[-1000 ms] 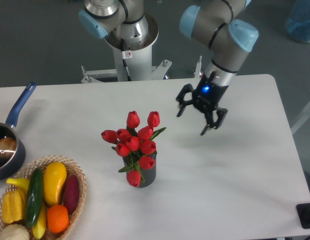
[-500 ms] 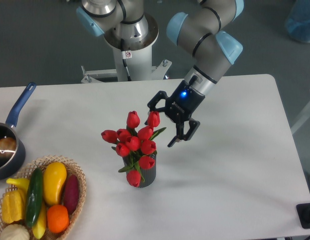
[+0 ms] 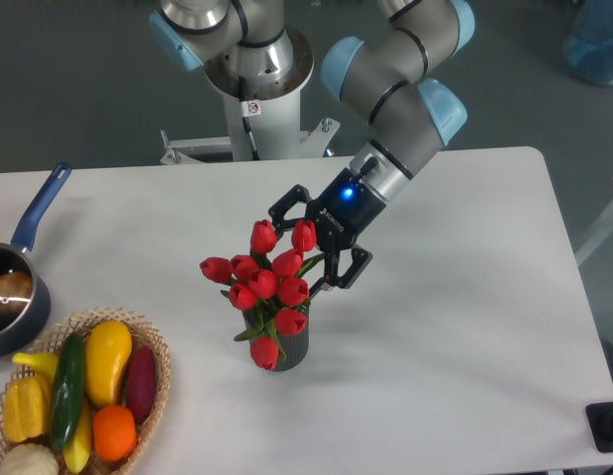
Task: Pick up the flowers from the vase
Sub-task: 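Lower the gripper around the tulip stems above the black vase, then close the gripper on the tulip stems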
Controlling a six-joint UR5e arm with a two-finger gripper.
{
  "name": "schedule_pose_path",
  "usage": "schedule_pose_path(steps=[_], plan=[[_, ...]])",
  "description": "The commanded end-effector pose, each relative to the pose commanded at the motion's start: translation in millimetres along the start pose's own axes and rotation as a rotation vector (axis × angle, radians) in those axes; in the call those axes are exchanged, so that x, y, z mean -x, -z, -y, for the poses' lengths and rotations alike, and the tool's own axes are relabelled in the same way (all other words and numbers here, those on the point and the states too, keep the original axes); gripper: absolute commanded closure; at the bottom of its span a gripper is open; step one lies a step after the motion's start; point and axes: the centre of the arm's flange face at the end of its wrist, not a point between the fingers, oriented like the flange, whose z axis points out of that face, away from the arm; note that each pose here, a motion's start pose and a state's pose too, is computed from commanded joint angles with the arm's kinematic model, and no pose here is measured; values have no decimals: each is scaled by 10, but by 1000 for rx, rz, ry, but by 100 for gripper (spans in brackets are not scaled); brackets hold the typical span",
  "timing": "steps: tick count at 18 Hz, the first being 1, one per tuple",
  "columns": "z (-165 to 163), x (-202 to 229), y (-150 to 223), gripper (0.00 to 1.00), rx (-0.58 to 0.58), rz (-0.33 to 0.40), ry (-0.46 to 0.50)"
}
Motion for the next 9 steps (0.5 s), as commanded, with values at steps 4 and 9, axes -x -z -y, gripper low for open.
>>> schedule_pose_path(steps=[4, 9], plan=[[1, 4, -58, 35, -27, -11, 3], [-15, 29, -11, 86, -26, -2, 6]])
